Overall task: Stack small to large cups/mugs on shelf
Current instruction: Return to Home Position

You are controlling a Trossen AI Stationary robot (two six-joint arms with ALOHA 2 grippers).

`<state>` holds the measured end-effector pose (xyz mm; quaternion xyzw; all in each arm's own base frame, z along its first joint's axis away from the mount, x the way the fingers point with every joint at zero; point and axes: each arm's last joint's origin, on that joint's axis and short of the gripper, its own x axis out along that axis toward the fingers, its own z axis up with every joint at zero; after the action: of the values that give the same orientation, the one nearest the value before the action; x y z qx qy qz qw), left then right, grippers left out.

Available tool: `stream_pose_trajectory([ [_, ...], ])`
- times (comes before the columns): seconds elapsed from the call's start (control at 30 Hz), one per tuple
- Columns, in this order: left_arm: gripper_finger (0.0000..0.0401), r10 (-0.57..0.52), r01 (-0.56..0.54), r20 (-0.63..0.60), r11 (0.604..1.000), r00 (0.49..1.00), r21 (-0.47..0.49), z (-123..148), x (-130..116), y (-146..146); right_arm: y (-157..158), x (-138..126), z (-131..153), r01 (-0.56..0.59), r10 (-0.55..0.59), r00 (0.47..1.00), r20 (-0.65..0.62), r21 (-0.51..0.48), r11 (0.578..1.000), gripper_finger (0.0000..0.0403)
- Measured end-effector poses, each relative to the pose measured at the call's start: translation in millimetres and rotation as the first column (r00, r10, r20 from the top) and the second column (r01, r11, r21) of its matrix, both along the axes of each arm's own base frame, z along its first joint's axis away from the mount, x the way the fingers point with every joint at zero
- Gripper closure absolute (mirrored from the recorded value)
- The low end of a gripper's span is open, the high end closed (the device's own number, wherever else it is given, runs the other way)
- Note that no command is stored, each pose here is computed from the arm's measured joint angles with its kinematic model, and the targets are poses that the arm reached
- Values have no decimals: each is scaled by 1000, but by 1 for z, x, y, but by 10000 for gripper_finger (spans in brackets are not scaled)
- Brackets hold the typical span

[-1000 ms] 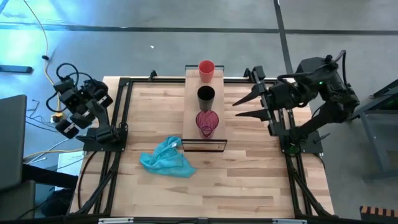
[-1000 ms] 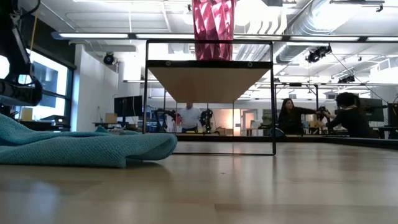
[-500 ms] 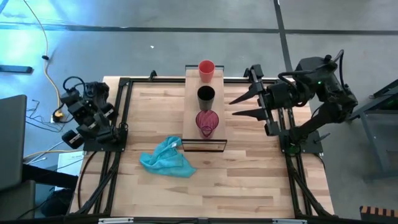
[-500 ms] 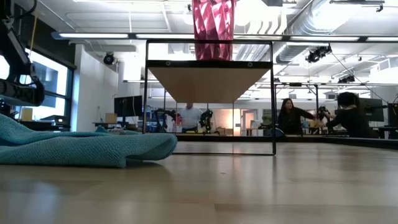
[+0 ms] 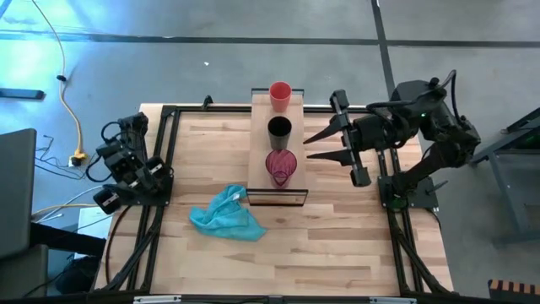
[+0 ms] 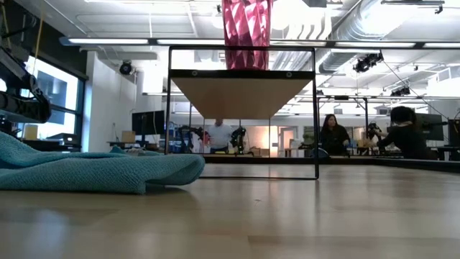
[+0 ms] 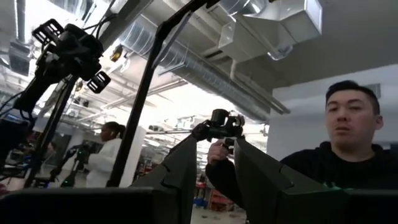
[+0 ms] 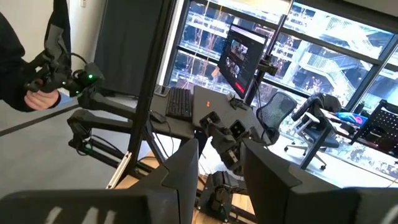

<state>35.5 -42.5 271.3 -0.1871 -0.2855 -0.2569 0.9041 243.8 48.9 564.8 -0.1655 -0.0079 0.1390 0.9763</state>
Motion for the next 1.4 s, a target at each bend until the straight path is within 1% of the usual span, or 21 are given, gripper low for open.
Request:
stream_pose_trajectory([
  [0.23,304,-20,19,-10,1000,1000,-19,-11,2,-4,0,0,2,0,0,1000,15,18,1000,288],
  [0.33,304,5,-5,-13,999,1000,-33,-14,3,-4,0,0,3,0,0,1000,26,20,1000,288],
  [0.43,304,30,-31,-38,998,999,-51,-22,9,-4,0,0,4,0,0,999,43,4,1000,288],
  [0.63,304,9,-16,-63,993,998,-114,-42,23,-3,0,6,3,5,-3,998,59,-27,1000,288],
  [0.87,304,-25,22,-19,993,1000,-113,-42,30,7,-1,11,-1,12,-12,1000,15,6,1000,288],
  [1.0,304,-12,7,-43,993,999,-116,-44,36,13,-1,11,-3,12,-12,1000,1,15,1000,288],
  [1.17,304,-29,20,-76,992,997,-122,-45,42,20,-2,11,-3,14,-14,1000,-4,11,1000,288],
  [1.27,304,-40,30,-79,992,996,-126,-45,43,24,-3,11,-4,18,-18,1000,-17,12,1000,288],
  [1.4,304,-21,11,-83,993,996,-121,-45,43,28,-3,11,-6,18,-18,999,-35,13,1000,288],
])
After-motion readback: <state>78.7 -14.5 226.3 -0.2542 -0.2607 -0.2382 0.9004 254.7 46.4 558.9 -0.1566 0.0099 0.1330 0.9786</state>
